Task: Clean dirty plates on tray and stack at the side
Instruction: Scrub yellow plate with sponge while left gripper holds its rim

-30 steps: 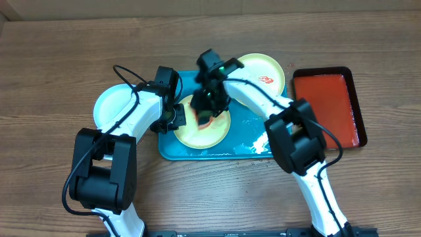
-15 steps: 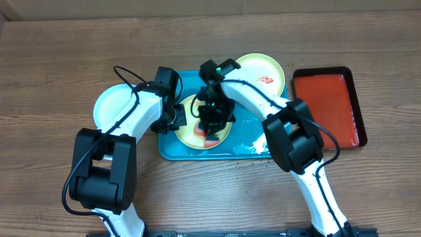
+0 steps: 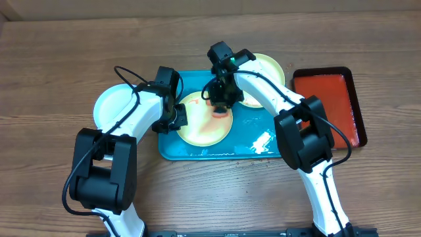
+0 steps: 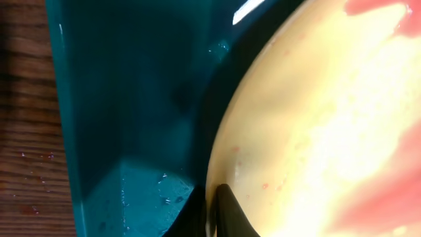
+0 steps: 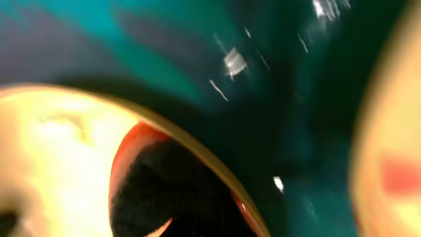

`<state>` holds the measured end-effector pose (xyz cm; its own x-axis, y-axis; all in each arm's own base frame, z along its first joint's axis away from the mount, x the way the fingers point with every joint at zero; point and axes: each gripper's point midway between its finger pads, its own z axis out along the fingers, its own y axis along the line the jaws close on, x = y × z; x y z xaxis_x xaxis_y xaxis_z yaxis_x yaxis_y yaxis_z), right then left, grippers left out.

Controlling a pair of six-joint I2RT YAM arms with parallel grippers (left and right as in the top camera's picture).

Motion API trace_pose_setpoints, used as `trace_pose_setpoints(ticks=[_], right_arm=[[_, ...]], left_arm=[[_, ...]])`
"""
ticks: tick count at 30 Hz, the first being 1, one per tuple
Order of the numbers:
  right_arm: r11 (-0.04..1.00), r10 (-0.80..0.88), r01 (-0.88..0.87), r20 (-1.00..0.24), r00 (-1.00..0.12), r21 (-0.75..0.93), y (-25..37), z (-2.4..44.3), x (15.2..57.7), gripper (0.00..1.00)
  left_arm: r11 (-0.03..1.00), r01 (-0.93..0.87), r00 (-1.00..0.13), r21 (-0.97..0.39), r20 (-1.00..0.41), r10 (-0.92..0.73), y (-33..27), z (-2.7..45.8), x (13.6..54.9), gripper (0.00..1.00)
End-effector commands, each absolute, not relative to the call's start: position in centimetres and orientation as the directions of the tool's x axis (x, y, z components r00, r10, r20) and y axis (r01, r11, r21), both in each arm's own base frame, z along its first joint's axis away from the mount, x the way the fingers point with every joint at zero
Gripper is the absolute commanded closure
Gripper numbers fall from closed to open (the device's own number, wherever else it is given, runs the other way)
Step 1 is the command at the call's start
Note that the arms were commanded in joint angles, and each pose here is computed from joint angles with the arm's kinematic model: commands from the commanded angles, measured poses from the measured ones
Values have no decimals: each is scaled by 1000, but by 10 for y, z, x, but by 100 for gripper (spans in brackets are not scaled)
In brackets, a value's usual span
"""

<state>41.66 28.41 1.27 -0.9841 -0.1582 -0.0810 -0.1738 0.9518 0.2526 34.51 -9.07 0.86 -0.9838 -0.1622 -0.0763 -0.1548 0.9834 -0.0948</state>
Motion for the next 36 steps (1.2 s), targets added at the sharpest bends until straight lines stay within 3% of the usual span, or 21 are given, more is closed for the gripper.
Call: trace_pose_setpoints(ticks=[1, 9, 20, 30, 36], right_arm=[[932, -194, -210, -84, -977, 295, 302, -4, 414, 96], [851, -330, -297, 1, -944, 433, 355, -32, 367, 96], [759, -395, -252, 116, -911, 600, 388, -16, 320, 96], [813, -408, -232, 238, -882, 533, 361, -12, 297, 96], [902, -371, -294, 222, -901, 315, 320, -13, 309, 96]], left_arm=[[986, -158, -986, -48, -49, -160, -83, -1, 336, 96], [986, -158, -986, -49, -50, -160, -83, -1, 336, 96], [986, -158, -986, -49, -48, -160, -83, -1, 336, 96], [984, -167, -985, -54, -43, -170, -81, -1, 336, 96], [977, -194, -980, -83, -31, -197, -76, -1, 337, 96]])
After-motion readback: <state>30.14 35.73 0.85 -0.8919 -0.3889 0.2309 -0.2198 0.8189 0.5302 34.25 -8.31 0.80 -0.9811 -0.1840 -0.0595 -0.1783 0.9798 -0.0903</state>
